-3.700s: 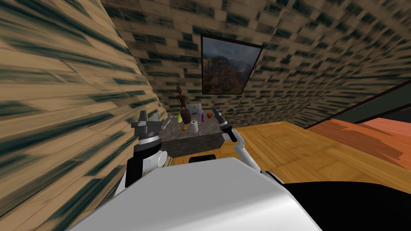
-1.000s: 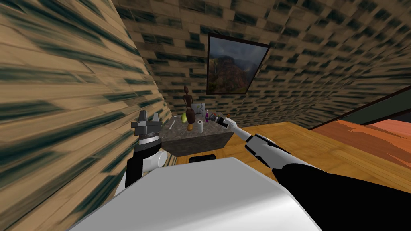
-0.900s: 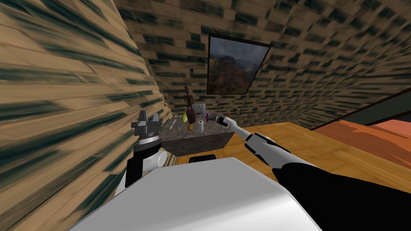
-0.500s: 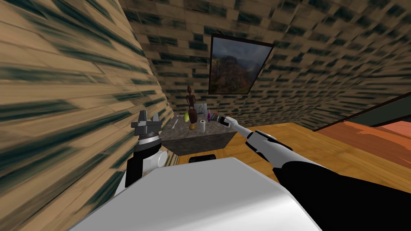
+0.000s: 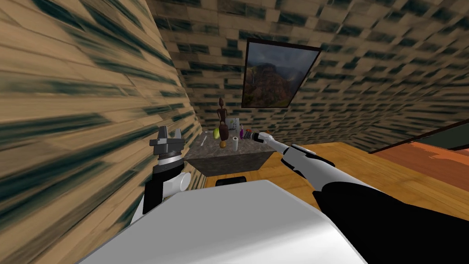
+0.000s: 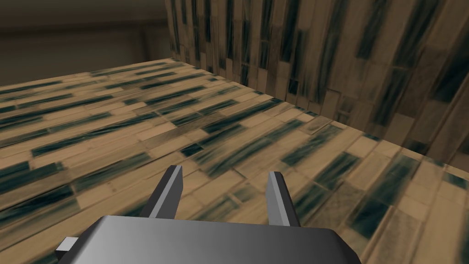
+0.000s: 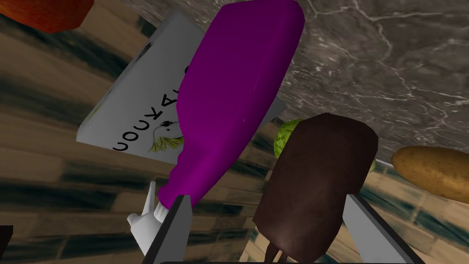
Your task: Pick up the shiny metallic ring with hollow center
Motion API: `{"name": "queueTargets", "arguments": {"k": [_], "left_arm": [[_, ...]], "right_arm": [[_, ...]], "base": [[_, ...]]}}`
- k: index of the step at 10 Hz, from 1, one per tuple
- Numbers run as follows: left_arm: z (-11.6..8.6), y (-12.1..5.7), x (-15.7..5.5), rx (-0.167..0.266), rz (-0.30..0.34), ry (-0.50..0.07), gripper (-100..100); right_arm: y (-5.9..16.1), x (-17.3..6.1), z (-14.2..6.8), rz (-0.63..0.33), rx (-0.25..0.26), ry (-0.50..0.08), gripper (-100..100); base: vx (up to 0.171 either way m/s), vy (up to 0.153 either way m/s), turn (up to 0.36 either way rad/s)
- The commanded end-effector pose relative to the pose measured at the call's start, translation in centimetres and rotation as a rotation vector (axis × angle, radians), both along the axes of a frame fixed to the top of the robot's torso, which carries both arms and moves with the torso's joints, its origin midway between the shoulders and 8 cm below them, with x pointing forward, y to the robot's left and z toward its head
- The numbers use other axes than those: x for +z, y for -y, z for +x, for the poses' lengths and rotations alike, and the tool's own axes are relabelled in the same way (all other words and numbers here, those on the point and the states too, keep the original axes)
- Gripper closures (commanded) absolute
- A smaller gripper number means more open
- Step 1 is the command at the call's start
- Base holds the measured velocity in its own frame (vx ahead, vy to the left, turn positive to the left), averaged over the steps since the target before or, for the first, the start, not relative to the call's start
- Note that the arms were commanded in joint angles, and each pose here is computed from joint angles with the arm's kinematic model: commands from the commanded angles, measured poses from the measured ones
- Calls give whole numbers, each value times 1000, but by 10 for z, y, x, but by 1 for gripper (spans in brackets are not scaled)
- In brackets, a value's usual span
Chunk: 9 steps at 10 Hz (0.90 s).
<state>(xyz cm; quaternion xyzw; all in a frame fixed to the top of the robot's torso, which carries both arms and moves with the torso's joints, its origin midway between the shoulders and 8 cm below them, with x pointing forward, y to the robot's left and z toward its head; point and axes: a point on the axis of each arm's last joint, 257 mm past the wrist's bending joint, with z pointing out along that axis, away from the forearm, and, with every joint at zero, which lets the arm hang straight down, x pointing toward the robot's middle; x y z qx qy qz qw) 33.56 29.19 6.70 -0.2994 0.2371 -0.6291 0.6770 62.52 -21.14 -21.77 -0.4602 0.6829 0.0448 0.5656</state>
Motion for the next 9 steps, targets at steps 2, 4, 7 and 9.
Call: {"name": "queueTargets", "arguments": {"k": [2,4,7,9], "left_arm": [[0,0,0,0,0,0,0],[0,0,0,0,0,0,0],[0,0,0,0,0,0,0],[0,0,0,0,0,0,0]], "right_arm": [[29,-14,4,-68,-34,-18,-100],[60,-27,7,-174,-52,-26,-100],[95,-38,7,-278,-73,-40,-100],[128,-49,5,-378,-91,-58,-100]], "base": [[4,58,11],[7,59,78],[9,69,46],[7,59,84]]}}
